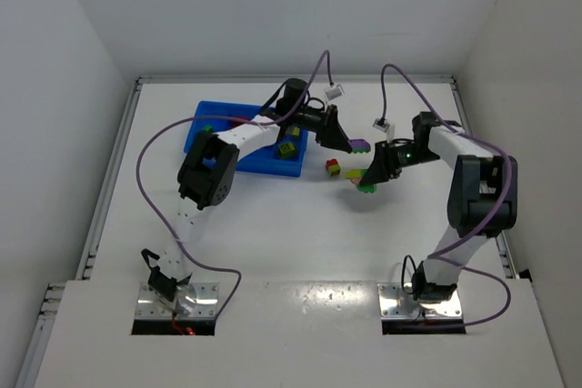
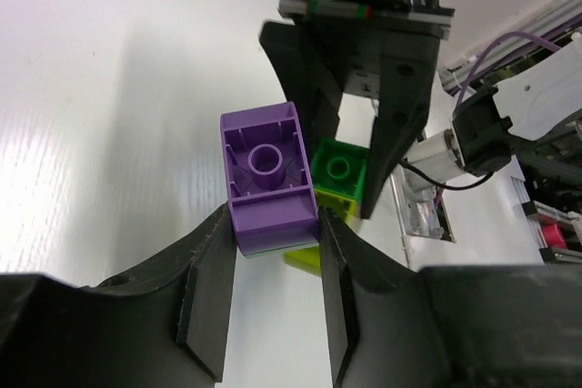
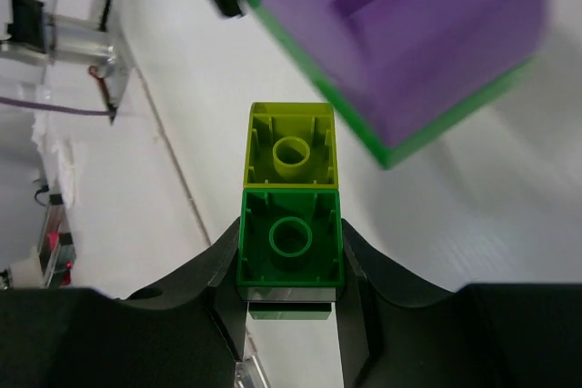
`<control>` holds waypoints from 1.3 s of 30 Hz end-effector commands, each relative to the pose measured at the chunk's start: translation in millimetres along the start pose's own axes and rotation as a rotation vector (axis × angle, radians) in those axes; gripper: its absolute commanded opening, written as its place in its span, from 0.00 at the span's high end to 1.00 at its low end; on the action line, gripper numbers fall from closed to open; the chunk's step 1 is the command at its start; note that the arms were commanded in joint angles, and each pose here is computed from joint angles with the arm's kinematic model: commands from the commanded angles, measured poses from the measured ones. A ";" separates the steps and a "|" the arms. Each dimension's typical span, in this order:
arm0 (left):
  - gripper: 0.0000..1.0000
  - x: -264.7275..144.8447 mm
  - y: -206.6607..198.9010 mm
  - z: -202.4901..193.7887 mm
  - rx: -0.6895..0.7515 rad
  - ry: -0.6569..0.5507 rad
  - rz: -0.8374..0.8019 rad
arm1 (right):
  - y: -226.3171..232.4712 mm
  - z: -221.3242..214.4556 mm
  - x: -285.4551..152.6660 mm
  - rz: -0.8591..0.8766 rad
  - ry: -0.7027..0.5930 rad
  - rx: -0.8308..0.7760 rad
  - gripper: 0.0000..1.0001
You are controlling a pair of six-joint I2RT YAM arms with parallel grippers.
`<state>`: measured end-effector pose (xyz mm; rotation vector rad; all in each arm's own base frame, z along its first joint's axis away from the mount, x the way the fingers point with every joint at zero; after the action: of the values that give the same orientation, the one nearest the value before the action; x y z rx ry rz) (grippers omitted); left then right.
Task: Sort the legos into containers by color
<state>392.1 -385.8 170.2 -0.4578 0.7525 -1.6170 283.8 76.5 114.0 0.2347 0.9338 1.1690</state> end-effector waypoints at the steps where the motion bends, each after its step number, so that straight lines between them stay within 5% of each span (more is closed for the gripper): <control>1: 1.00 -8.4 -14.5 13.3 0.067 -0.021 0.007 | -23.3 22.3 0.7 -0.088 -0.028 0.003 0.69; 5: 1.00 -18.5 -13.8 11.9 0.041 -0.023 0.003 | -34.5 27.0 7.3 -0.067 -0.040 0.080 0.41; 10: 1.00 -24.2 -21.3 5.9 0.011 -0.021 -0.050 | -25.9 46.4 6.9 0.030 -0.123 0.045 0.31; 16: 1.00 -33.5 -37.7 5.2 0.008 0.012 -0.118 | -7.0 67.3 0.1 0.204 -0.241 0.003 0.31; 29: 1.00 -33.7 -55.0 5.7 0.009 0.056 -0.177 | -10.7 78.1 8.9 0.225 -0.235 -0.059 0.37; 39: 1.00 -30.4 -56.8 2.2 0.001 0.083 -0.195 | -6.5 90.3 3.9 0.238 -0.264 -0.103 0.66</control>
<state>369.6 -352.0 176.7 -0.5423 0.8807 -1.7121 341.9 102.1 146.3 0.4670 0.7490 1.3116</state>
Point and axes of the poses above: each gripper's point midway between its finger pads, its own x axis out along the fingers, its own y axis along the line the jaws close on, z = x × y, the point moved 5 cm from there along -x, back along the fingers, and after that the axes turned 8 degrees about -x, right-handed, at the moved point
